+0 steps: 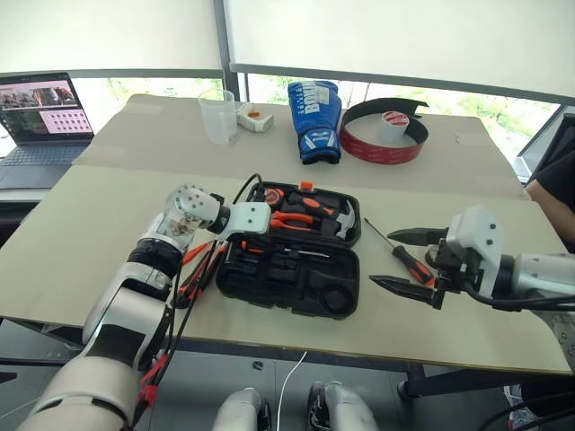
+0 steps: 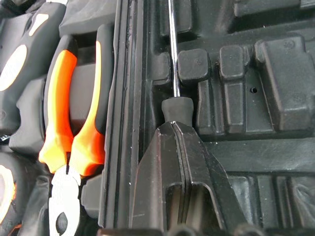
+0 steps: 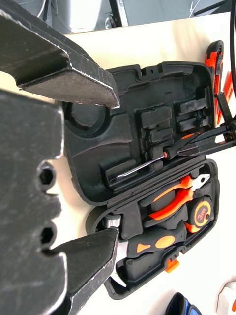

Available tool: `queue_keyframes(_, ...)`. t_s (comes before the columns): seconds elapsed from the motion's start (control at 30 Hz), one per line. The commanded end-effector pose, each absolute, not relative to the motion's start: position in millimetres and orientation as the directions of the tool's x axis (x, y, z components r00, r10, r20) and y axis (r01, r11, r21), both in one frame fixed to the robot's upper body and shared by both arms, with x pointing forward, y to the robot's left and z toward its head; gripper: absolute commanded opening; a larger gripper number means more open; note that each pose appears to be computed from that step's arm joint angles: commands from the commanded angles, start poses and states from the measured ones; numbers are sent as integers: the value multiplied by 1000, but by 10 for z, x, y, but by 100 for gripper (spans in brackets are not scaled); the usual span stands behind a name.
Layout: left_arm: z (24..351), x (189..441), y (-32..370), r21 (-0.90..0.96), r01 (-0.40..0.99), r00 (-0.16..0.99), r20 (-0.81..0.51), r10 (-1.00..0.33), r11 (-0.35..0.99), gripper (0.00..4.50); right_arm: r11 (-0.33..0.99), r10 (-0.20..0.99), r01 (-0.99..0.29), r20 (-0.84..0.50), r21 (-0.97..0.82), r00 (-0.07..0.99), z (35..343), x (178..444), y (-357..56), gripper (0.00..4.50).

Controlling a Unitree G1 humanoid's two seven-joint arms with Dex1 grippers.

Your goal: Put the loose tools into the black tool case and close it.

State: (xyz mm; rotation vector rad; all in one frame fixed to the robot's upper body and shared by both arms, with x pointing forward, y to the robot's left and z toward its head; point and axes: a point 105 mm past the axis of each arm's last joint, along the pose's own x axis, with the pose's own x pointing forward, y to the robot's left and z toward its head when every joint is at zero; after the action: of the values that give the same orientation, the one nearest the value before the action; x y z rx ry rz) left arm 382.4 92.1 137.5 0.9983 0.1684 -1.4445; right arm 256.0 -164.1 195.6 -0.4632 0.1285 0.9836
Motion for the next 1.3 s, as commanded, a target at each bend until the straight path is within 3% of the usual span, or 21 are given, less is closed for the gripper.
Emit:
queue_keyframes(0.03, 1491, 3883, 868, 430, 898, 200, -585, -786, -92, 4, 512, 742, -784, -279, -351, 609, 2015, 2600, -1713, 450)
queue_keyframes(0.13, 1941, 3879, 998, 327, 944, 187, -429, -884, 40, 67, 577, 703, -757, -286, -307, 651, 1965, 2596, -1868, 450)
queue_keyframes(0.3, 2485, 3583, 1204, 218, 972, 137, -240, -961, 84, 240, 678, 621, -693, -313, -246, 719, 1870, 2550, -2197, 450)
queue_keyframes(0.5, 2593, 3101, 1212, 115, 993, 36, -203, -978, 12, 441, 746, 560, -642, -354, -177, 749, 1651, 2483, -2422, 450)
queue_keyframes(0.7, 2501, 2724, 1096, 95, 990, -76, -262, -962, -104, 446, 808, 496, -578, -399, -114, 772, 1281, 2598, -2567, 450)
queue_keyframes(0.83, 2443, 2672, 1067, 120, 984, -86, -303, -949, -128, 446, 824, 474, -559, -426, -94, 770, 1098, 2724, -2593, 450)
queue_keyframes(1.13, 2340, 2687, 1036, 154, 979, -76, -340, -937, -135, 446, 846, 475, -531, -376, -55, 796, 1005, 3015, -2544, 450)
queue_keyframes(1.3, 2290, 2687, 1016, 154, 979, -73, -345, -936, -133, 450, 845, 484, -533, -356, -48, 800, 958, 3086, -2497, 264)
